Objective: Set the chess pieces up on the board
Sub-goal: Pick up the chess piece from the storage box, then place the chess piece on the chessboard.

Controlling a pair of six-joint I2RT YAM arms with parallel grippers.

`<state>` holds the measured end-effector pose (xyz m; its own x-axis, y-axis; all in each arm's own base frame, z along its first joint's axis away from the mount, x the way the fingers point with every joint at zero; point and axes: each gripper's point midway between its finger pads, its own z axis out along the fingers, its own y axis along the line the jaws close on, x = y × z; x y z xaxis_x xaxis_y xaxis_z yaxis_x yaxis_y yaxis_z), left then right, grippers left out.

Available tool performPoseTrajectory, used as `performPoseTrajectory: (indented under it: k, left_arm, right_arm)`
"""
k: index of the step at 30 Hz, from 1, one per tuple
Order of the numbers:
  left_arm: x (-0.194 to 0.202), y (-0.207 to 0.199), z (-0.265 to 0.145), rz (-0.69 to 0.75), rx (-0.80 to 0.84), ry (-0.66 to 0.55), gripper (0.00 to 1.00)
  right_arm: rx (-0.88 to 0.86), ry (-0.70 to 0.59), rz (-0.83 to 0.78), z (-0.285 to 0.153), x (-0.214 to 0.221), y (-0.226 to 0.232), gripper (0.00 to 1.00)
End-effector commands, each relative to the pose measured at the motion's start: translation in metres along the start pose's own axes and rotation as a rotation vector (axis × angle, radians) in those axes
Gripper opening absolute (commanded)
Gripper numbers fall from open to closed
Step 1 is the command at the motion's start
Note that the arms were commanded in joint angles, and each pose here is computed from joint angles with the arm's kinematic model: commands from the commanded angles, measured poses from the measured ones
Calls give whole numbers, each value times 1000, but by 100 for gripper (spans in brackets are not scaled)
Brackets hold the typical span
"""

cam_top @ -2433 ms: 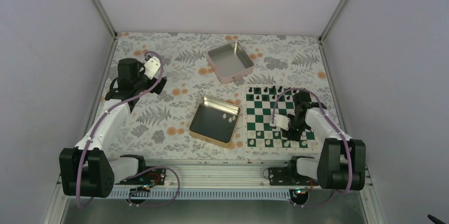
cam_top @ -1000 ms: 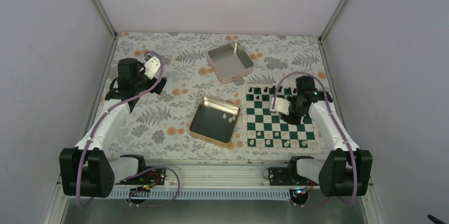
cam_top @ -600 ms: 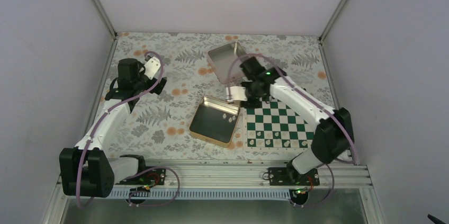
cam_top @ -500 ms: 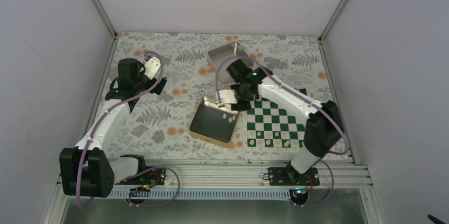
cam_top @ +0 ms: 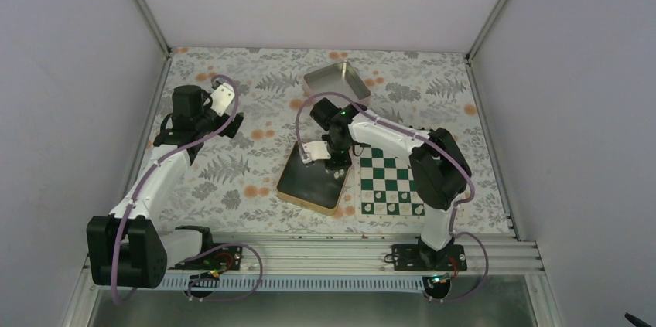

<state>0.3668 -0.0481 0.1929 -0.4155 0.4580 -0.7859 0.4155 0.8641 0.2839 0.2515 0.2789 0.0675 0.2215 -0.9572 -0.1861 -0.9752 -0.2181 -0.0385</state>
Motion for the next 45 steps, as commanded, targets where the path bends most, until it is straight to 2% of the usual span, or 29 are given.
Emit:
performPoseTrajectory:
  k: [1,14,17,22,30,38,45]
  left_arm:
    - [-4,-1,0,9,6,-15,100]
    - [-4,-2,0,8,13,-17,100]
    - [-4,-3,0,7,15,-17,100]
    - [-5,-3,-1,7,14,-19,100]
    - [-4,-3,0,7,13,-18,100]
    - [-7,-3,-2,10,17,-26,100]
    - [-7,-3,-2,8,20,-23,100]
  right_arm:
    - [14,-4,12,13,-6,-5,32]
    - [14,33,21,42,4,-7,29]
    - [13,30,22,43,3,-7,25]
    - [16,37,32,43,4,-7,9]
    - [62,17,54,-11,9,8,5]
    - [171,17,214,-72,74,37,5]
    - [216,70,436,-76,180,74,5]
